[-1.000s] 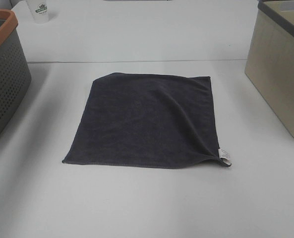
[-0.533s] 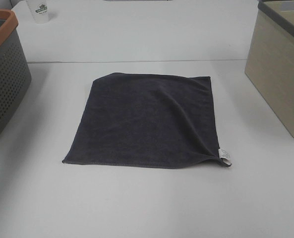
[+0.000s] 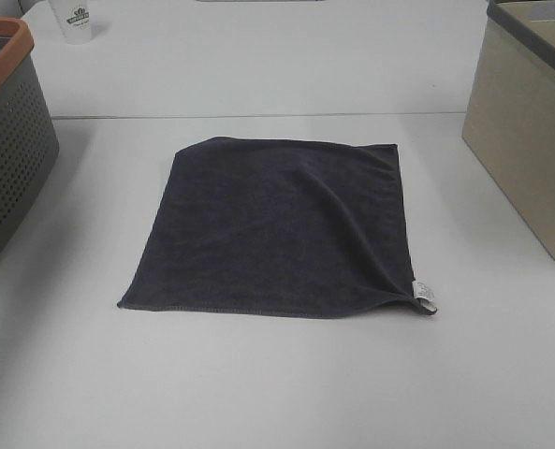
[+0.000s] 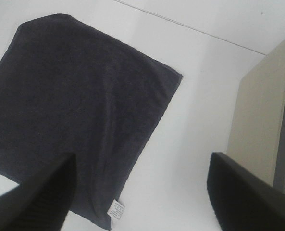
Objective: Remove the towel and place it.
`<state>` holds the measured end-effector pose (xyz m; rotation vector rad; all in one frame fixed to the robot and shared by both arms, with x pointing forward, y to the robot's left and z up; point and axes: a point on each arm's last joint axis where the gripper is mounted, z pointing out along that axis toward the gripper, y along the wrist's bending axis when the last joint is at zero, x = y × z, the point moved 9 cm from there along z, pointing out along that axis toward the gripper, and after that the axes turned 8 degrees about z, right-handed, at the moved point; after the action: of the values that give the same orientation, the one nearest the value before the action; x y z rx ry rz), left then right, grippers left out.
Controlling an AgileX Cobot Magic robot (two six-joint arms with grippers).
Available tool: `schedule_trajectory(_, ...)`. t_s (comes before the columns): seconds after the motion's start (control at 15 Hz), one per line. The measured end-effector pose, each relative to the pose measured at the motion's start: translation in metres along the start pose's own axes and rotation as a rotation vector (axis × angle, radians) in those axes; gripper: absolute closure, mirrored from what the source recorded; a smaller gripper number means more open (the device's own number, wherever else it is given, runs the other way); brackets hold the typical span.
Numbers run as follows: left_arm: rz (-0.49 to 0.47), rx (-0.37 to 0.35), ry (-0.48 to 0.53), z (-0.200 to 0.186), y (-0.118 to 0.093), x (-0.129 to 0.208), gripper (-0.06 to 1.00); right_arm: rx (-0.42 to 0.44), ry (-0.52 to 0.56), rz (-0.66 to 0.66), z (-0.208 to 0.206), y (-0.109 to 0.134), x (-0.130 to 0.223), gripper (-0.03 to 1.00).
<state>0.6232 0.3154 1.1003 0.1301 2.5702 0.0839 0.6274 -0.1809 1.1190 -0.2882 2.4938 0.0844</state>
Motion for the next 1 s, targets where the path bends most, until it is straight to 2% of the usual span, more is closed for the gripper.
schedule_trajectory(0.13,-0.002,0.005,0.01,-0.009,-0.003,0.016,0.13,0.02,-0.01,0.019,-0.007,-0.004,0.002,0.18)
schedule_trajectory(0.33,-0.02,0.008,0.019,-0.03,-0.008,0.054,0.13,0.062,-0.01,0.016,-0.028,-0.015,0.024,0.17)
schedule_trajectory(0.53,-0.025,0.006,-0.047,-0.056,-0.013,0.089,0.13,0.068,0.041,0.009,-0.037,-0.019,0.064,0.17)
schedule_trajectory(0.67,-0.026,-0.003,-0.126,-0.071,-0.016,0.111,0.11,0.072,0.095,-0.001,-0.039,-0.021,0.101,0.17)
schedule_trajectory(1.0,-0.017,-0.005,-0.177,-0.075,-0.028,0.196,0.09,0.049,0.127,-0.007,-0.036,-0.022,0.18,0.17)
